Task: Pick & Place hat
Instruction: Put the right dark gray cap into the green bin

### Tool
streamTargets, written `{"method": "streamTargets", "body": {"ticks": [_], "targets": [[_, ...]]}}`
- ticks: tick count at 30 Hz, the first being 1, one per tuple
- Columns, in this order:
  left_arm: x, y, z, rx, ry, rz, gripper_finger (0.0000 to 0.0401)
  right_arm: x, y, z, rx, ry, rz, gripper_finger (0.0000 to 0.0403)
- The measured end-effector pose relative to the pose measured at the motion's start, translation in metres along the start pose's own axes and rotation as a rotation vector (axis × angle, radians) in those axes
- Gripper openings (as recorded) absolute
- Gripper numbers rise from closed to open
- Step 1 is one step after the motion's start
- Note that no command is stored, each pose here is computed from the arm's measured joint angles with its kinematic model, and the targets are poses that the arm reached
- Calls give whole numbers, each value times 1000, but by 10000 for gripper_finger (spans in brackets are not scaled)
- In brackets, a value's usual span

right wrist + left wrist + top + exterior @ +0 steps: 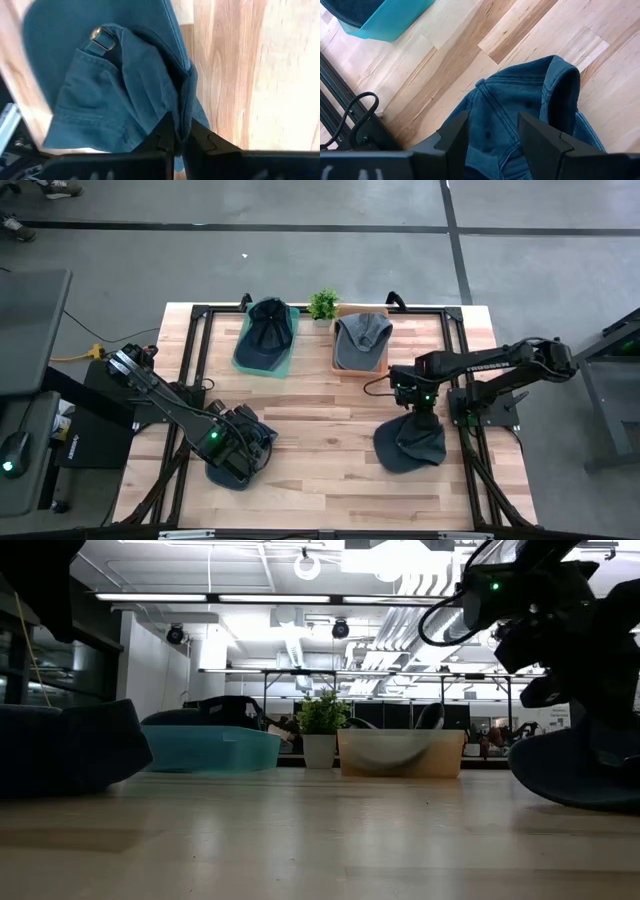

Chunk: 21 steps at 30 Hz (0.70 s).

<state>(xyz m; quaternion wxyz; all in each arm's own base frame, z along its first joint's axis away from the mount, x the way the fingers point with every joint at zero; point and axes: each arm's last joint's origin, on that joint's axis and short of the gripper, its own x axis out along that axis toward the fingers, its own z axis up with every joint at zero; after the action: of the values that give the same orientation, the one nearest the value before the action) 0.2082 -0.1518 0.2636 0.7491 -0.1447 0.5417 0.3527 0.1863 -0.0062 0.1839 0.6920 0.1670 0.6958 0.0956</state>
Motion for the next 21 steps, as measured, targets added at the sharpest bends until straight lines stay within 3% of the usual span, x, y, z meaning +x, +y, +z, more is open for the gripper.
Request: {"method": "streamTargets", "body": {"ticks": [9,15,21], "targets": [[0,0,0,0,-2,0,163,-17,22,-3,-34,100,-177,4],[1,-2,5,-9,-86,-7,163,-51,43,8,-104,25,-303,3],[9,-4,28,-19,-190,-21,163,-86,66,15,-153,-85,-361,3]]}}
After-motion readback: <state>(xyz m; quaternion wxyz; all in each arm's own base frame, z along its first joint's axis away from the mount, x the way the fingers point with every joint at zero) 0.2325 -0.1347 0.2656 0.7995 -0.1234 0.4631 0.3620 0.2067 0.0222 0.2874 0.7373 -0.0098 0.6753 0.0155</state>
